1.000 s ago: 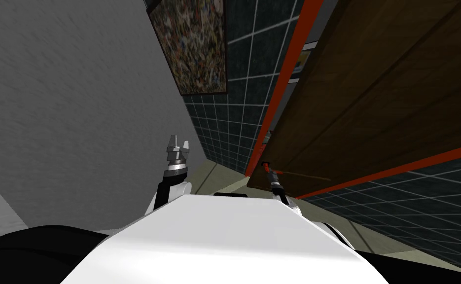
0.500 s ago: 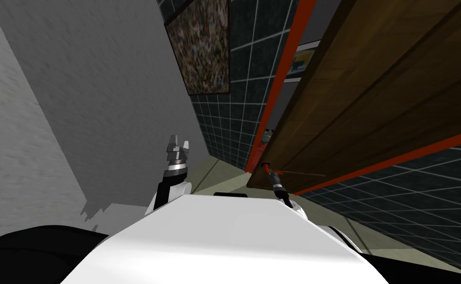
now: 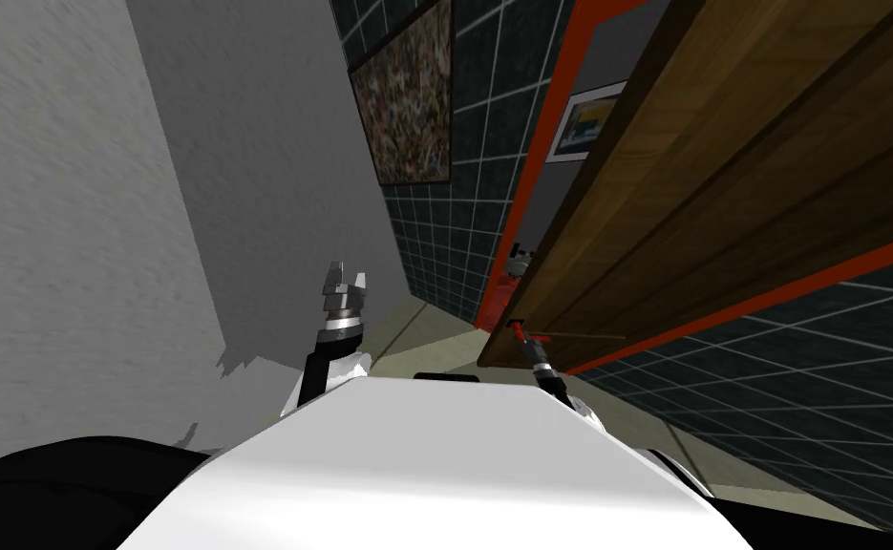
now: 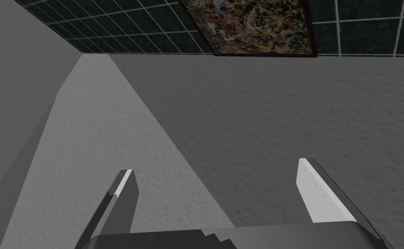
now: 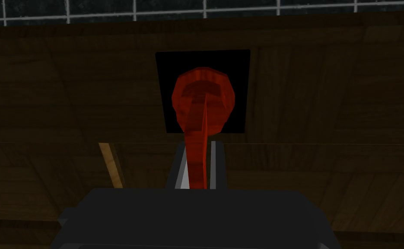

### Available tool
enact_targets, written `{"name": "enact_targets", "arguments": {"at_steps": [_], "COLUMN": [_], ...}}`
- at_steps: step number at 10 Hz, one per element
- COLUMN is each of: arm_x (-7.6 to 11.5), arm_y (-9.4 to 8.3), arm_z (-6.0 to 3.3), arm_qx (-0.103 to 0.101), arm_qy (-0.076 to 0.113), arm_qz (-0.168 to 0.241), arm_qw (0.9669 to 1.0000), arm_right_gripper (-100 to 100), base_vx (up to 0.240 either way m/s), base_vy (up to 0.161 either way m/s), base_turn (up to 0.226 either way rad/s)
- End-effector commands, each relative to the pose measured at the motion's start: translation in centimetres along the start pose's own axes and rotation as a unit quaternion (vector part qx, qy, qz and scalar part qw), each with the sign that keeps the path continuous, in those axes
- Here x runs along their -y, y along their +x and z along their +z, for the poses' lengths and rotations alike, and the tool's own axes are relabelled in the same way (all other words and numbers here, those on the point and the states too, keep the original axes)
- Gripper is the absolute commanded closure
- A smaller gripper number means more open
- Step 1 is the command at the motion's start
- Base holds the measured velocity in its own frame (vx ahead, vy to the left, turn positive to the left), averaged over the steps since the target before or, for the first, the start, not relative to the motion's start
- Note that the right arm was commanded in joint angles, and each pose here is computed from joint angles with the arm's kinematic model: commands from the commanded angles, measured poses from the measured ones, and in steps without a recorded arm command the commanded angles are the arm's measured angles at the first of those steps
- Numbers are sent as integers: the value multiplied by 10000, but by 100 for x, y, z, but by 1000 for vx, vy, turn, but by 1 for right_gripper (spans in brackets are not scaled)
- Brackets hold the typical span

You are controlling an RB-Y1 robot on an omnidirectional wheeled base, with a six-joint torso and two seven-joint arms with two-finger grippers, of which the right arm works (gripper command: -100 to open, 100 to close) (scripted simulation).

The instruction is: Pull the door open

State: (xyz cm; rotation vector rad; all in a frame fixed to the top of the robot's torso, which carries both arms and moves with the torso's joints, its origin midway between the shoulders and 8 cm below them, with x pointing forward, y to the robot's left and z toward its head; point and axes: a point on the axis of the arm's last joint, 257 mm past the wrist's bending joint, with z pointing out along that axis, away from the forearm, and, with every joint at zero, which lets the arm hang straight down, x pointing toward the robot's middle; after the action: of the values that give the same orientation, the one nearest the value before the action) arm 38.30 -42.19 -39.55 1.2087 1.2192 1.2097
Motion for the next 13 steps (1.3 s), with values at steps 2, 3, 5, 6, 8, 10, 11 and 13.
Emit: {"name": "enact_targets", "arguments": {"at_steps": [2, 3, 5, 6, 8, 10, 11, 13], "arm_x": [-3, -5, -5, -15, -20, -27, -14, -14], "arm_y": [-34, -43, -43, -72, -83, -86, -92, -105], "arm_z": [-185, -218, -218, -340, -391, -389, -462, -527], "arm_qx": [-126, -150, -150, -240, -278, -297, -325, -351], "arm_qy": [-16, -19, -19, -26, -28, -36, -21, -23], "arm_qz": [5, 4, 4, 5, 7, 3, 10, 9], "arm_qw": [9999, 9999, 9999, 9997, 9996, 9996, 9995, 9994], "arm_right_gripper": [100, 100, 100, 100, 100, 100, 100, 100], "base_vx": [-240, -176, -59, -135, -153, -113, -128, -208], "base_vy": [-81, -102, -10, -39, -60, -26, -54, -108], "base_turn": [176, 125, 9, 229, 116, 69, 166, 196]}}
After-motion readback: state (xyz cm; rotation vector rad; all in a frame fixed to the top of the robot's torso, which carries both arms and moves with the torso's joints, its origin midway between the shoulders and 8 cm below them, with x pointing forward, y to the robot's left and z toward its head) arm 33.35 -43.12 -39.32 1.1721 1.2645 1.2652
